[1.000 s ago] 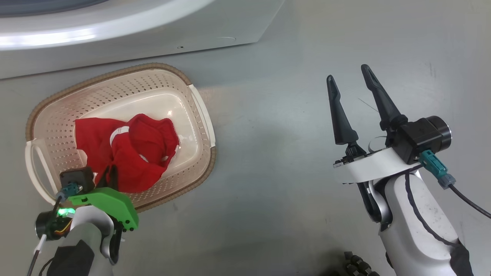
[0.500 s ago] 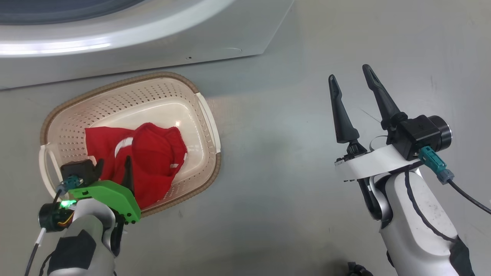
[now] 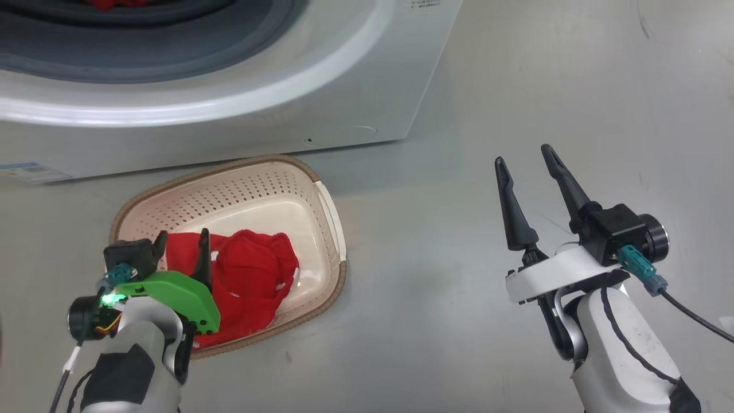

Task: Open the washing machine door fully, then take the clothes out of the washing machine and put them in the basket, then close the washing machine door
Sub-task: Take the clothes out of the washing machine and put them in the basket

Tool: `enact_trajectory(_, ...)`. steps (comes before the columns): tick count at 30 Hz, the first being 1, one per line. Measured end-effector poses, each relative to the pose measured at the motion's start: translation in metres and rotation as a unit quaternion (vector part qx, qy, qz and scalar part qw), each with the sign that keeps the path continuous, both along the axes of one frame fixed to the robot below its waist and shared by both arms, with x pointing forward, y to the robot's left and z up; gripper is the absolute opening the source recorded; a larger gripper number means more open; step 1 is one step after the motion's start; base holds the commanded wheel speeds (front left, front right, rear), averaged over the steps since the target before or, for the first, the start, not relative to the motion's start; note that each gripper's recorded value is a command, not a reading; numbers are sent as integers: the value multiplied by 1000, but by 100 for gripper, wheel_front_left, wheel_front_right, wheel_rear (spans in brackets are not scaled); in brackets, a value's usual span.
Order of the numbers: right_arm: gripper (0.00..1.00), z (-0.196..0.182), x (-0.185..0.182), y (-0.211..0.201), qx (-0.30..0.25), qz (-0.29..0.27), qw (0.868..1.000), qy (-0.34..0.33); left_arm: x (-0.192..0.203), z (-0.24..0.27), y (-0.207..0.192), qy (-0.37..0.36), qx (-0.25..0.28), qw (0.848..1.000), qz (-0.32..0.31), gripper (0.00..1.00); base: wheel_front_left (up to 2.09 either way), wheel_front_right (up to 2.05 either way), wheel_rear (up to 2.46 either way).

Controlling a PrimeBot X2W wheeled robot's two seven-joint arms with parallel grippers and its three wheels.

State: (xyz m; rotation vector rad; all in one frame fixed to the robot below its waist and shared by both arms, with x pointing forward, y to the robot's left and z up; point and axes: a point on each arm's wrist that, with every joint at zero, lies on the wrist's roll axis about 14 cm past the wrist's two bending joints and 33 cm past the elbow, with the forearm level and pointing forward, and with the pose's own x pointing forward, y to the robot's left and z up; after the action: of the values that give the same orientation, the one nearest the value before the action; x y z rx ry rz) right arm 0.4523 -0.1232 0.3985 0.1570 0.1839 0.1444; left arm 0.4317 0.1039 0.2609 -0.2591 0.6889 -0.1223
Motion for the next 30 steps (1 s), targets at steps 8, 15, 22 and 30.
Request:
enact_trajectory(8, 100, 21, -18, 3, 9, 4, 1000, -14, 8, 50, 8, -71, 4, 997, 14, 100, 0, 0, 0)
enact_trajectory(15, 100, 37, -43, 8, 20, 9, 999, -24, 17, 120, 12, -175, 0, 984, 20, 100, 0, 0, 0)
enact_trajectory(22, 100, 50, -64, 11, 22, 15, 999, -37, -5, 154, 15, -222, 6, 975, 17, 100, 0, 0, 0)
enact_trajectory(30, 100, 63, -91, 10, 25, 13, 998, -52, -37, 182, 19, -261, 12, 965, 20, 100, 0, 0, 0)
